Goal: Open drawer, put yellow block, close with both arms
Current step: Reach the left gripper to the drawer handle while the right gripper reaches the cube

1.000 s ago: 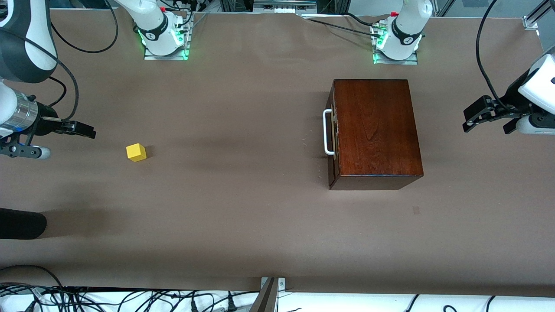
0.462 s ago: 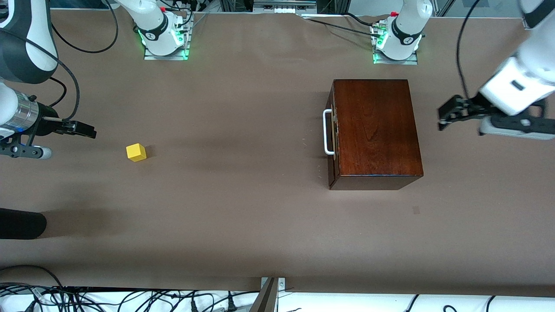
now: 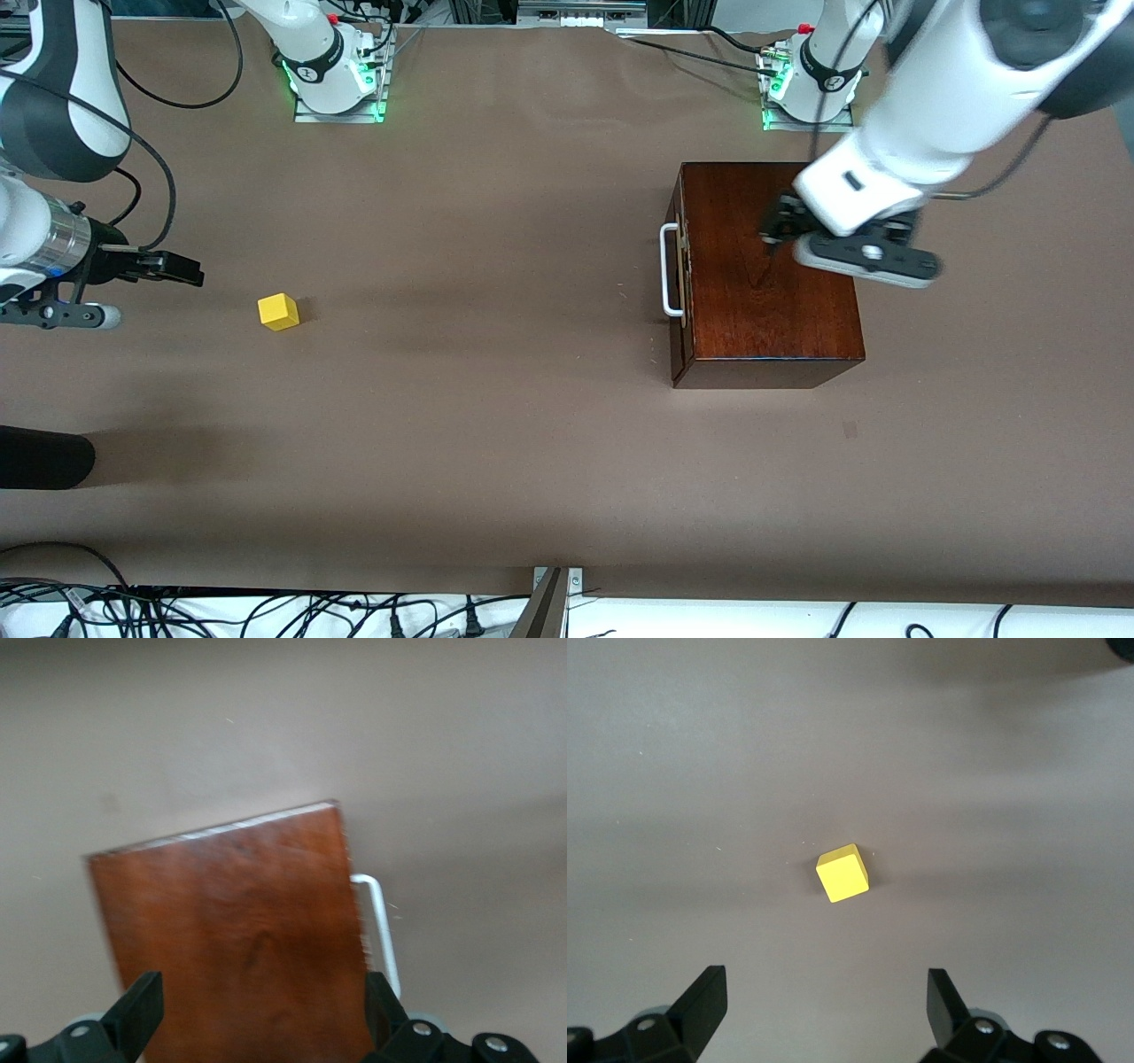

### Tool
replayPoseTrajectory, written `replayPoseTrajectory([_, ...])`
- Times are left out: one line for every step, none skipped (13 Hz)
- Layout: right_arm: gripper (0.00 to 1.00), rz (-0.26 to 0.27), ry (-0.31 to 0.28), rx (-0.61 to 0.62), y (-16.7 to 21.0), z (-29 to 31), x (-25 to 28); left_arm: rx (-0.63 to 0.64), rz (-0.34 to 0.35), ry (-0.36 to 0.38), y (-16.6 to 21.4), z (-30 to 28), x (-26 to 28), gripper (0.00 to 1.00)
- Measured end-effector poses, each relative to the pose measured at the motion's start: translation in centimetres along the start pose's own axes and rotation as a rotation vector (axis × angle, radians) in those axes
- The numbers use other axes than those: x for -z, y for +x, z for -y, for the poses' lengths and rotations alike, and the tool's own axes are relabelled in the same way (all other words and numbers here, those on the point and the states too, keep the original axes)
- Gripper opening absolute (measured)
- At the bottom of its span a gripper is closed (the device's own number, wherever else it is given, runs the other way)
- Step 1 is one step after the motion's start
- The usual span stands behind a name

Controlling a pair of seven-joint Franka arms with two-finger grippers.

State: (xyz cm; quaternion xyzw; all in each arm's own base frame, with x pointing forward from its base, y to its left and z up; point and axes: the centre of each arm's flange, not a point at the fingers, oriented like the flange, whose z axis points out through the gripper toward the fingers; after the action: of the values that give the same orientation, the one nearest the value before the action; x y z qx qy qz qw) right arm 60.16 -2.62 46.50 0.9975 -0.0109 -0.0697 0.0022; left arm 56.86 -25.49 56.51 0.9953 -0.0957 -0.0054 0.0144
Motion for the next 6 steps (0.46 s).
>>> replayPoseTrajectory([1.0, 0.001, 0.0, 0.025, 0.0, 0.0, -0.7, -0.004, 0.017, 0.009, -0.3, -2.9, -1.3, 1.0])
replayPoseTrajectory([1.0, -0.002, 0.0, 0.057, 0.0, 0.0, -1.5, -0.009, 0.029, 0.042, -0.7, -5.9, -2.8, 1.0])
replayPoseTrajectory([1.0, -0.004, -0.001, 0.097, 0.0, -0.1, -2.3, 0.005, 0.041, 0.074, -1.2, -8.8, -4.4, 1.0])
replayPoseTrajectory([1.0, -0.006, -0.001, 0.144, 0.0, -0.1, -3.3, 0.036, 0.056, 0.094, -1.7, -11.3, -6.1, 1.0])
replayPoseTrajectory([1.0, -0.008, -0.002, 0.196, -0.1, -0.1, -4.4, 0.065, 0.077, 0.11, -2.2, -13.5, -8.0, 1.0])
replayPoseTrajectory([1.0, -0.012, -0.003, 0.245, -0.2, -0.1, -5.6, 0.086, 0.099, 0.128, -2.6, -15.3, -10.0, 1.0])
